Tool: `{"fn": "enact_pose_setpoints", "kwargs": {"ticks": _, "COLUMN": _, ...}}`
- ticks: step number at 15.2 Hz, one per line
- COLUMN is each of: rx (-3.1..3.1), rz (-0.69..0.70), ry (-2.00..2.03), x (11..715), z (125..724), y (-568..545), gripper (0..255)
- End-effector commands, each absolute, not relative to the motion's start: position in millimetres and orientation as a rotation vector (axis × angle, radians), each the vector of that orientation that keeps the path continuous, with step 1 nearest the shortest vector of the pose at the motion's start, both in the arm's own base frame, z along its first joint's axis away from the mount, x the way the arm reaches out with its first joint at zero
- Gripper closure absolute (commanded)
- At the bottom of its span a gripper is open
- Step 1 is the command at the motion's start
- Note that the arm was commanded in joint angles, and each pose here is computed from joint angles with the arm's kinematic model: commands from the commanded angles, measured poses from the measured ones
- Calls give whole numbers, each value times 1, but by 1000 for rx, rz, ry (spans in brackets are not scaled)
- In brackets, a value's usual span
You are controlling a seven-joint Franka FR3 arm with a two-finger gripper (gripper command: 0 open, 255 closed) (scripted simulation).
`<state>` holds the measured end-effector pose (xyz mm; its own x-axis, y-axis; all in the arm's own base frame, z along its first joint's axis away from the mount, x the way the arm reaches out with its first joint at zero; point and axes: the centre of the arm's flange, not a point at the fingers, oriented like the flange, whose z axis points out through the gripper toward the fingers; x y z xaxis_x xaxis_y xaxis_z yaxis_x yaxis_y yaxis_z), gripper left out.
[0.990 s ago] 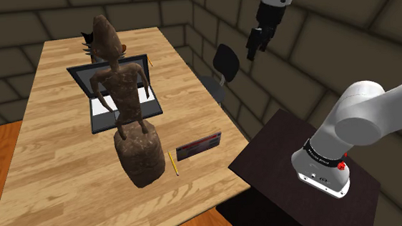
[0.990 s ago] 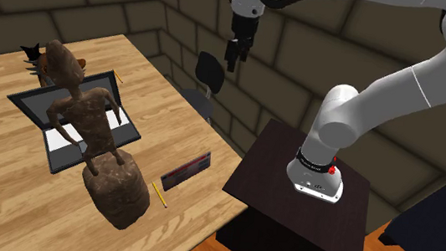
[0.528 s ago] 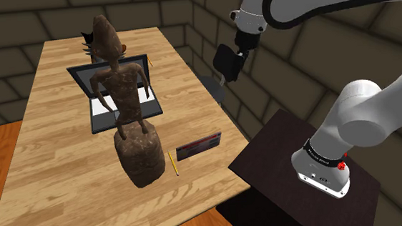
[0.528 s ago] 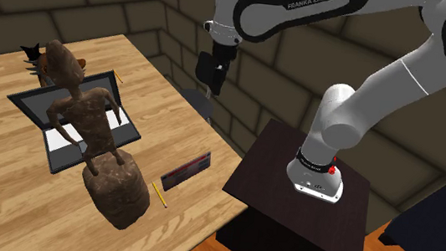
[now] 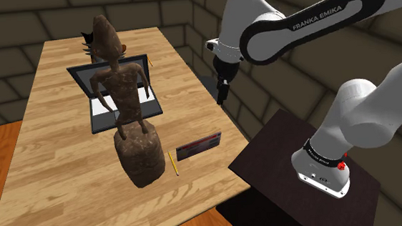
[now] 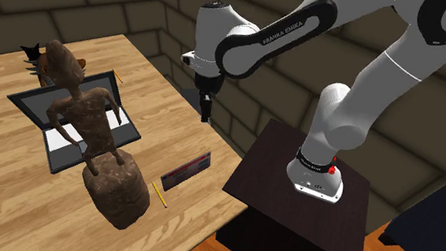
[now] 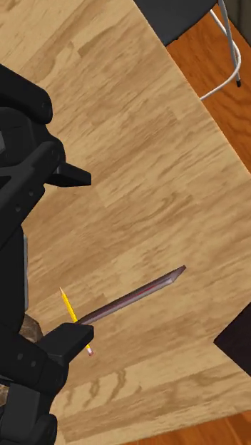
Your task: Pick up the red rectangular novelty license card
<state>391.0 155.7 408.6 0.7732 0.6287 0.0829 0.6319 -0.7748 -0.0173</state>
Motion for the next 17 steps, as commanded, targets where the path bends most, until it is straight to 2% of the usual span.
{"fn": "enact_pose_setpoints", "kwargs": {"ticks": 1, "rx": -2865, "rz": -117, "ry": -1164, "x": 391, "z": 389, "y": 173, "gripper": 0}}
{"fn": "enact_pose_setpoints", "kwargs": {"ticks": 11, "rx": -2549, "rz": -125, "ry": -1730, "x": 375, "z": 293, "y": 255, "gripper": 0}}
{"fn": "enact_pose_setpoints", "kwargs": {"ticks": 17, "rx": -2549, "rz": -125, "ry": -1730, "x": 375, "z": 261, "y": 255, "gripper": 0}}
